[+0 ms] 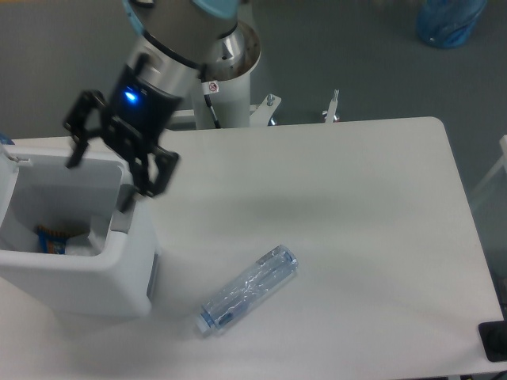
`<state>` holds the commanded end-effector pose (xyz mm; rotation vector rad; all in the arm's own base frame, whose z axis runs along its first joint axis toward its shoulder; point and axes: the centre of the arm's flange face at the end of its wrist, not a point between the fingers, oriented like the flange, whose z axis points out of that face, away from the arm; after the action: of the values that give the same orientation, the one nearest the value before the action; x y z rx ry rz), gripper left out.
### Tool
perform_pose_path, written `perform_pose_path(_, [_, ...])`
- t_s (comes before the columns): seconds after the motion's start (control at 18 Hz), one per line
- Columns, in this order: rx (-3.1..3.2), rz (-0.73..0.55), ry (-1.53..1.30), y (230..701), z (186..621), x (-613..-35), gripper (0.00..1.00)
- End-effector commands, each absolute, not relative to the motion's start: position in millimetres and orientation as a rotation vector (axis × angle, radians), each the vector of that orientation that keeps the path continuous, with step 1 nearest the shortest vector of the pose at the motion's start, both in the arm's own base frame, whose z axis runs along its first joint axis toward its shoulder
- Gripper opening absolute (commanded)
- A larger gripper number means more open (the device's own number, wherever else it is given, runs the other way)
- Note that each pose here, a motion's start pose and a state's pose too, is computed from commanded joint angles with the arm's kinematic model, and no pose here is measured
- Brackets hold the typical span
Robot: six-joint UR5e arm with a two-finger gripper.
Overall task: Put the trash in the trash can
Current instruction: 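Move the gripper over the clear plastic water bottle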
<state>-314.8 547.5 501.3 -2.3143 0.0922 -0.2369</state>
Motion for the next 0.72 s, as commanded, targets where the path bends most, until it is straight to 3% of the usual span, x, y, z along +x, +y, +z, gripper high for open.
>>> perform_pose_path(0.22, [-2.301,-0.153,0.047,556.8,466.4,-378.0,1.00])
perform_pose_path(0.5, [-2.396,-0.134,0.002,575.4,416.5,-410.3,1.00])
perform_pose_path(0.72, [-2.556,0.019,0.083,581.3,376.6,-422.8,1.00])
